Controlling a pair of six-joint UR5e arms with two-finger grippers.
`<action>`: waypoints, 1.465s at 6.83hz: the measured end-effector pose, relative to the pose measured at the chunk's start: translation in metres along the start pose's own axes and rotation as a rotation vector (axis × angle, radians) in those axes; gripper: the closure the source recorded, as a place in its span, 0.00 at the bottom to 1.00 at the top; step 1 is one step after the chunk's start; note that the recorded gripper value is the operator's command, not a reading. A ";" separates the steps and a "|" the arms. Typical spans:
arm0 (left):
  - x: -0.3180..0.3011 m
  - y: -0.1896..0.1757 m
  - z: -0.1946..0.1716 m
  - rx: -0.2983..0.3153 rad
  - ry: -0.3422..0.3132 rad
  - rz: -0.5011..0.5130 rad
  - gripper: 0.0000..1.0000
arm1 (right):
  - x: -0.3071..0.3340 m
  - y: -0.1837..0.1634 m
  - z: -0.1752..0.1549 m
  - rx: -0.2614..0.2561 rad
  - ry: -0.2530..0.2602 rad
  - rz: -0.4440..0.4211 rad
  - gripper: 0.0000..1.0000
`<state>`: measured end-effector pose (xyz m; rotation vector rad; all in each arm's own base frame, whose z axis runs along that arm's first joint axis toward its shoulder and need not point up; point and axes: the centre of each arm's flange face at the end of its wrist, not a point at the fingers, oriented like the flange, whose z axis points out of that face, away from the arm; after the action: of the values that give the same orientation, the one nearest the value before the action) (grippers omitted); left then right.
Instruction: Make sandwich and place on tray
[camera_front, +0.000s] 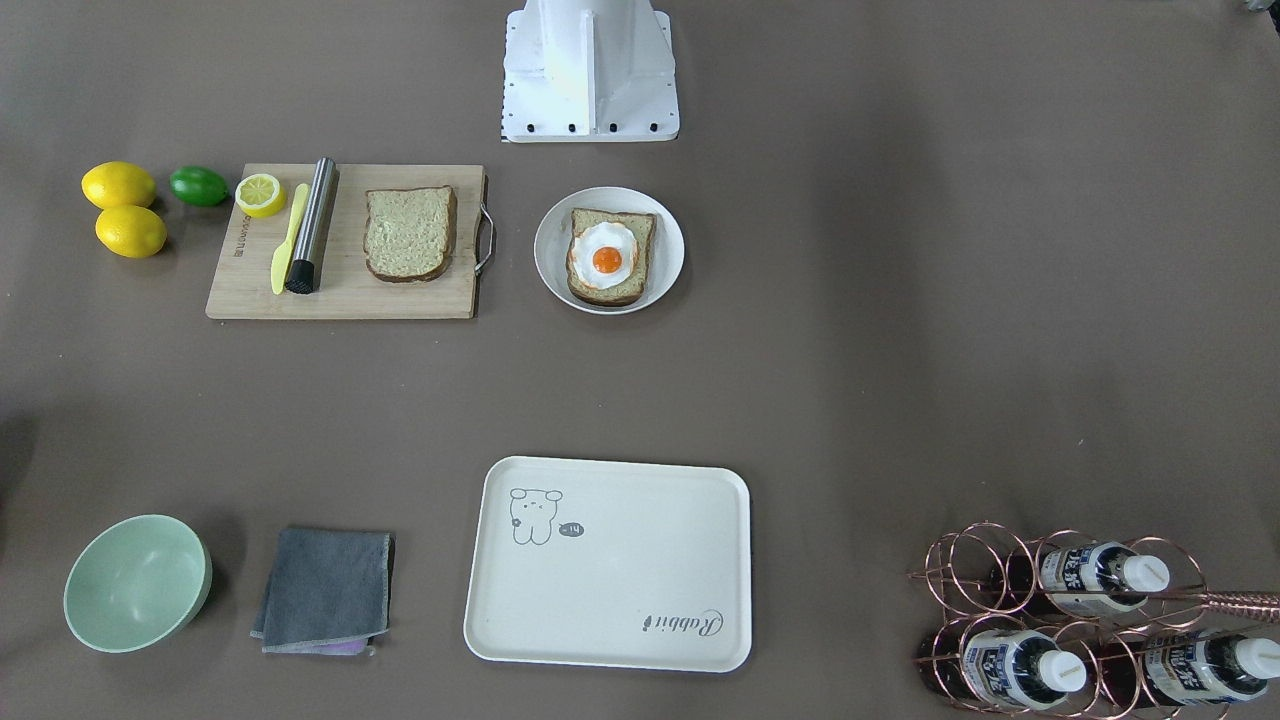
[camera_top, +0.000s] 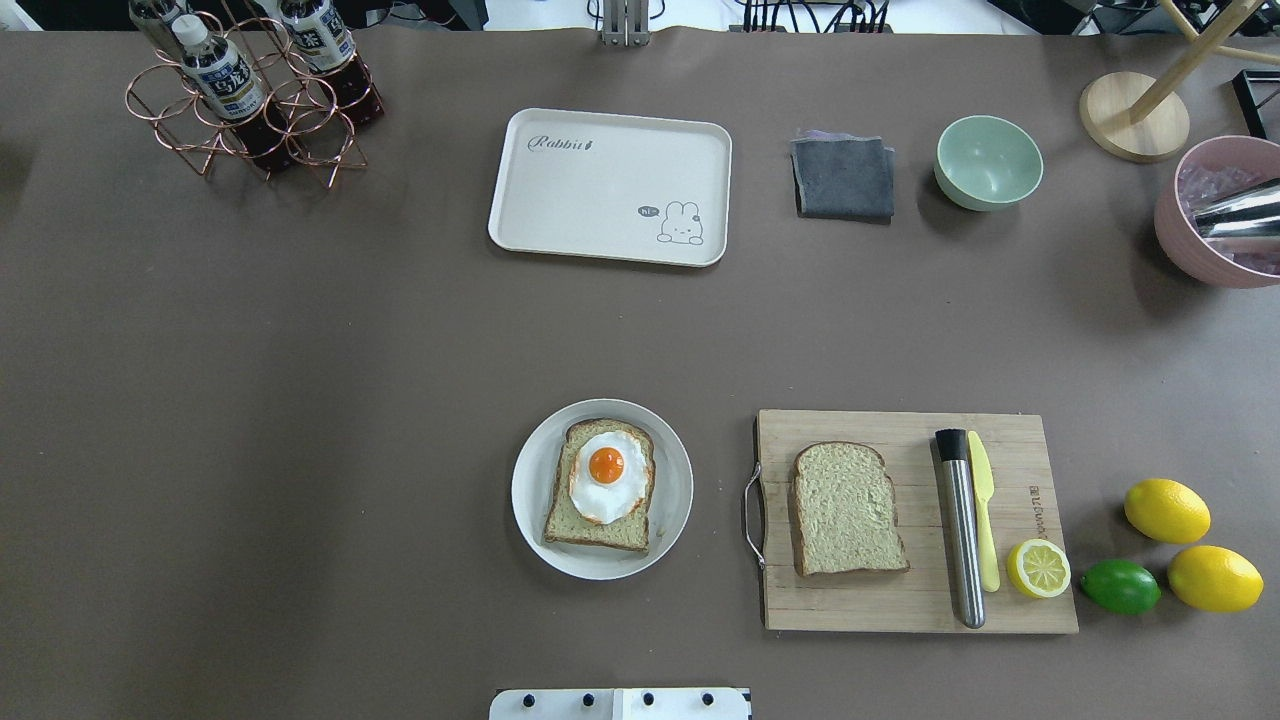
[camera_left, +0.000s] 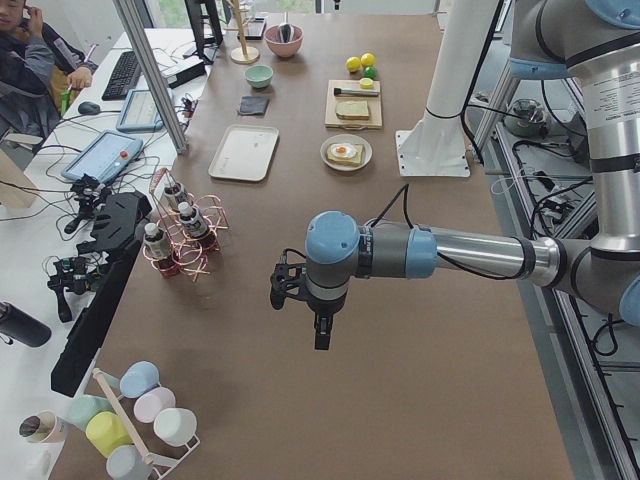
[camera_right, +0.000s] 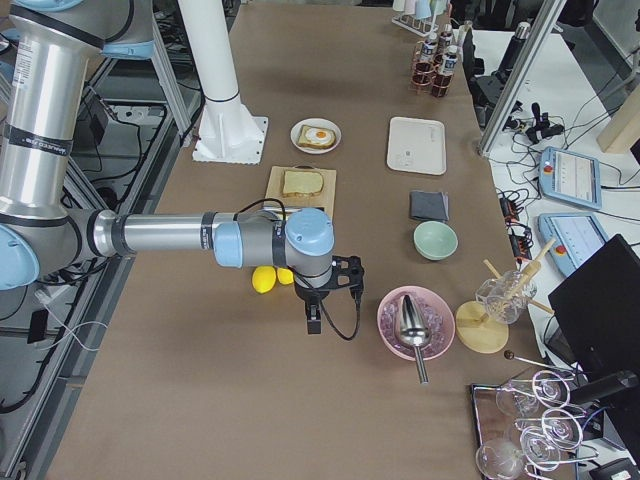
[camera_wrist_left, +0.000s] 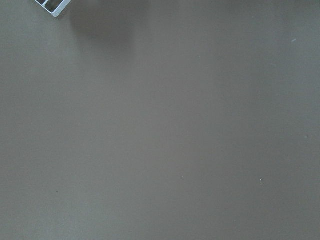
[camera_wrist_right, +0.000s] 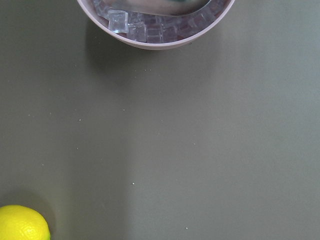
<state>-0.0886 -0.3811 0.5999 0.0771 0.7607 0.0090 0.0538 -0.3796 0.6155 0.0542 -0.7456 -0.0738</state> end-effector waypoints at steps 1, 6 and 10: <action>0.000 0.000 0.000 0.000 -0.001 0.002 0.03 | -0.001 -0.001 0.000 0.001 -0.002 0.001 0.00; 0.002 0.000 0.000 0.002 0.005 0.000 0.02 | -0.068 -0.028 -0.008 0.011 -0.073 -0.034 0.00; 0.002 0.000 0.000 0.006 0.005 0.009 0.03 | -0.204 -0.034 0.016 0.029 -0.215 0.039 0.00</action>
<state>-0.0868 -0.3811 0.5984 0.0863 0.7658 0.0157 -0.1078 -0.3966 0.4871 0.0602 -0.9627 -0.0315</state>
